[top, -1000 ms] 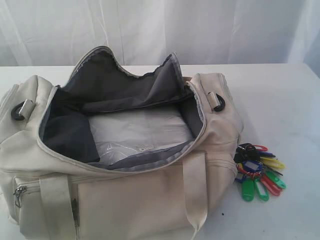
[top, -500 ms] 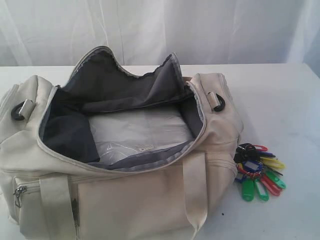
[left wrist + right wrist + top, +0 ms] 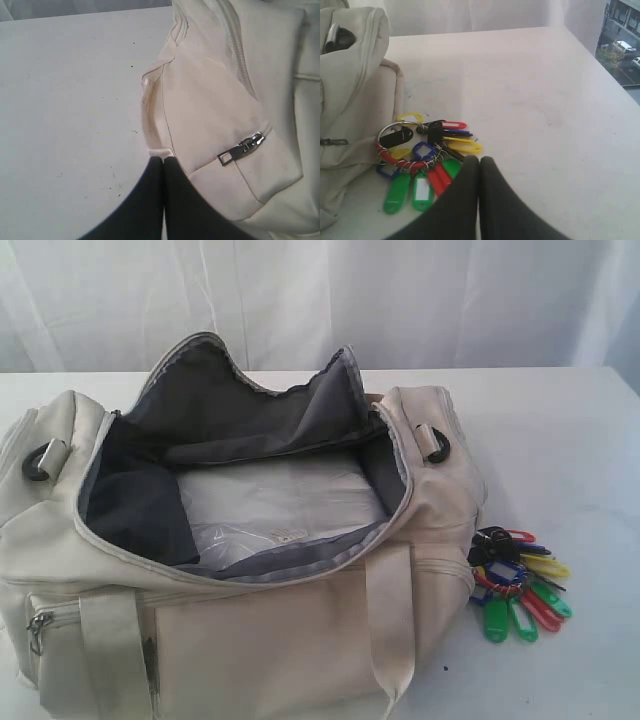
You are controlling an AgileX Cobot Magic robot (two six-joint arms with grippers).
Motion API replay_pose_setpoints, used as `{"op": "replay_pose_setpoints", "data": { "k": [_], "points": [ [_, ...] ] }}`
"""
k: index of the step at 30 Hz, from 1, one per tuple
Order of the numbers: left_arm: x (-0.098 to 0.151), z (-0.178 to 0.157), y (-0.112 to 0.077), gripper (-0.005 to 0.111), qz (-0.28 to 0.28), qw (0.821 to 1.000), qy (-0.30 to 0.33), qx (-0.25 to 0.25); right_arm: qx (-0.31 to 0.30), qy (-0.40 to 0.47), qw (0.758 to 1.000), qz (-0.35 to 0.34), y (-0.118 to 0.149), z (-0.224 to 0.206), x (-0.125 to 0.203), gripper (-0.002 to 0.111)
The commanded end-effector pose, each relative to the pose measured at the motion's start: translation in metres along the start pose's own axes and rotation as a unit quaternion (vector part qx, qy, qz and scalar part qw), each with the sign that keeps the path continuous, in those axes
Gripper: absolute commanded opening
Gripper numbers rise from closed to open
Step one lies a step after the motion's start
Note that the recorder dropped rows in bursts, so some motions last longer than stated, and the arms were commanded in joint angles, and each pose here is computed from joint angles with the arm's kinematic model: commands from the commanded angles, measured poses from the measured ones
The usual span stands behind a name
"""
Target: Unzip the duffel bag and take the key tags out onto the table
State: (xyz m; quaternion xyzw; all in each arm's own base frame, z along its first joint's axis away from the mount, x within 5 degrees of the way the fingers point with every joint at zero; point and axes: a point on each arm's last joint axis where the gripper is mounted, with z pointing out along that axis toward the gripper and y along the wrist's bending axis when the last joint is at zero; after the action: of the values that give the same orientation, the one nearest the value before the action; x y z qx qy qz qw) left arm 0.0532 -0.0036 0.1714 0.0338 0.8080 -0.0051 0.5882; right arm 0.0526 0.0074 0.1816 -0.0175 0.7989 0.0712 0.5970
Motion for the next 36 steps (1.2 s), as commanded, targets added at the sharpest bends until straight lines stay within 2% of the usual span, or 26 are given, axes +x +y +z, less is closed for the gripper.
{"op": "replay_pose_setpoints", "data": {
  "k": [1, 7, 36],
  "points": [
    [0.0005, 0.0001, -0.0001, 0.000, -0.003, 1.000, -0.002, 0.000, -0.002, -0.008, 1.000, -0.011, 0.0002, 0.0002, 0.0001, 0.000],
    [0.0005, 0.0001, -0.0001, 0.000, -0.003, 1.000, -0.002, 0.000, -0.002, -0.014, 0.999, -0.040, 0.0002, 0.0002, -0.0009, 0.000],
    [0.0004, 0.0000, -0.0021, 0.000, 0.003, 1.000, -0.003, 0.019, -0.002, -0.014, 0.999, -0.037, 0.0002, 0.0002, -0.0009, 0.000]
  ]
}}
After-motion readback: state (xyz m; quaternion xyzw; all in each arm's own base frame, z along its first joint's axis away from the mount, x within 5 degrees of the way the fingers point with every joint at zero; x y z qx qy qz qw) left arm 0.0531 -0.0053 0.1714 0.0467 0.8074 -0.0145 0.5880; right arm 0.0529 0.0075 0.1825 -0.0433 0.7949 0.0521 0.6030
